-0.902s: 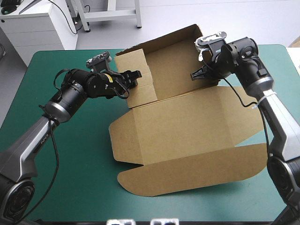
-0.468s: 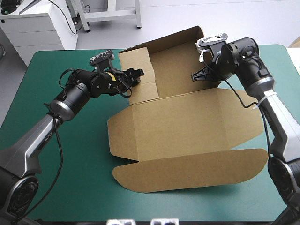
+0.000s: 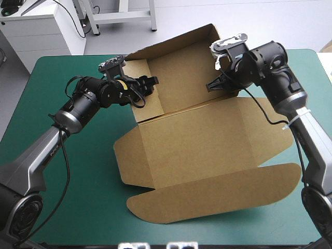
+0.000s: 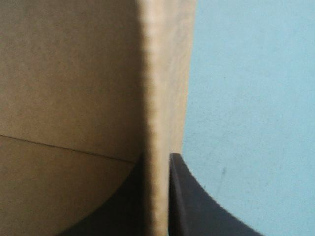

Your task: Fold the box

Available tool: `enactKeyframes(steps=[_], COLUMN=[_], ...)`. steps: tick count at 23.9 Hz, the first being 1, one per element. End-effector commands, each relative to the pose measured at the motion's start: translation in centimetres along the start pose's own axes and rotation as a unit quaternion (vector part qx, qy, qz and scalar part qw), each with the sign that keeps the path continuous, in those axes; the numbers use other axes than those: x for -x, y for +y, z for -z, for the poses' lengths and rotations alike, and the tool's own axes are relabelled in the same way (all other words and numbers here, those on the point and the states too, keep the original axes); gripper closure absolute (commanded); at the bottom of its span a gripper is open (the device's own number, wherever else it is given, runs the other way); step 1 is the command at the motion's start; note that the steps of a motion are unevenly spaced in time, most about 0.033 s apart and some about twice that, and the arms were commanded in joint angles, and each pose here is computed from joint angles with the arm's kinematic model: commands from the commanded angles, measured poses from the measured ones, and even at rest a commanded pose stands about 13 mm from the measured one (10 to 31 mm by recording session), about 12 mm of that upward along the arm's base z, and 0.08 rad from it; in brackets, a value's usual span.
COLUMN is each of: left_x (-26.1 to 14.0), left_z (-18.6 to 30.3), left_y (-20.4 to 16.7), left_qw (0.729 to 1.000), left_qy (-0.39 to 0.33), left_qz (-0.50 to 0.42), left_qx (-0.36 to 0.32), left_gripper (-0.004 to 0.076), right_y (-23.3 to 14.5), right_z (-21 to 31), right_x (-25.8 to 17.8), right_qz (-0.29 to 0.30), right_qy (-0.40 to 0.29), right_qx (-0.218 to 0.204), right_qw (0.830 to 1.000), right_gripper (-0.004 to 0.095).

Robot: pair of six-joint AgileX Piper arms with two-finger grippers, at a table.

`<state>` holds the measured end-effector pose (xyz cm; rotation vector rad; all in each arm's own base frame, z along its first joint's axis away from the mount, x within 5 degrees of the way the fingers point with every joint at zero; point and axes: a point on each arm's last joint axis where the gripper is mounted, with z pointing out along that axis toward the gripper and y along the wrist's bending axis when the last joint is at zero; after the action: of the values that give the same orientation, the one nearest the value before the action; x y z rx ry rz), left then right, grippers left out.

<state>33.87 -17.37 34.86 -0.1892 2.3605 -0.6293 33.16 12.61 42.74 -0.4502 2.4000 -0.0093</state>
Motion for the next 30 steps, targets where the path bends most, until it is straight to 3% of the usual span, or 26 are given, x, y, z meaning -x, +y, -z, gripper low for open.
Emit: enactKeyframes(steps=[1,12,14,16,17,22,26,30], left_x=[1.0,0.6,0.8,1.0,1.2,1.7,1.5,3.0], left_z=[2.0,3.1,4.0,4.9,5.6,7.6,6.6,3.3], left_y=[-1.3,-1.5,-1.7,-1.9,-1.9,-2.5,-2.1,-0.3], left_qw=[0.998,0.999,0.998,0.998,0.997,0.992,0.995,0.997], left_qy=[-0.036,-0.011,-0.020,-0.032,-0.044,-0.081,-0.045,0.042], left_qz=[-0.020,-0.013,-0.015,-0.018,-0.022,-0.020,-0.064,-0.060], left_qx=[-0.045,-0.048,-0.053,-0.059,-0.063,-0.091,-0.061,0.002], left_gripper=[0.0266,0.0269,0.0313,0.0499,0.0740,0.0732,0.0732,0.0732], right_y=[0.9,0.3,0.3,0.0,-0.1,-0.7,-2.5,-5.1], right_z=[4.4,4.4,4.3,4.0,3.8,2.0,0.1,-2.3], right_x=[1.1,1.2,1.2,1.3,1.3,1.0,0.1,-1.6], right_qz=[0.000,-0.004,-0.002,-0.004,-0.009,-0.019,-0.055,-0.110], right_qy=[-0.094,-0.099,-0.098,-0.096,-0.093,-0.049,0.015,0.063], right_qx=[0.035,0.005,0.002,-0.014,-0.025,-0.057,-0.072,-0.015], right_qw=[0.995,0.995,0.995,0.995,0.995,0.997,0.996,0.992], right_gripper=[0.0921,0.0921,0.0921,0.0921,0.0921,0.0922,0.0922,0.0922])
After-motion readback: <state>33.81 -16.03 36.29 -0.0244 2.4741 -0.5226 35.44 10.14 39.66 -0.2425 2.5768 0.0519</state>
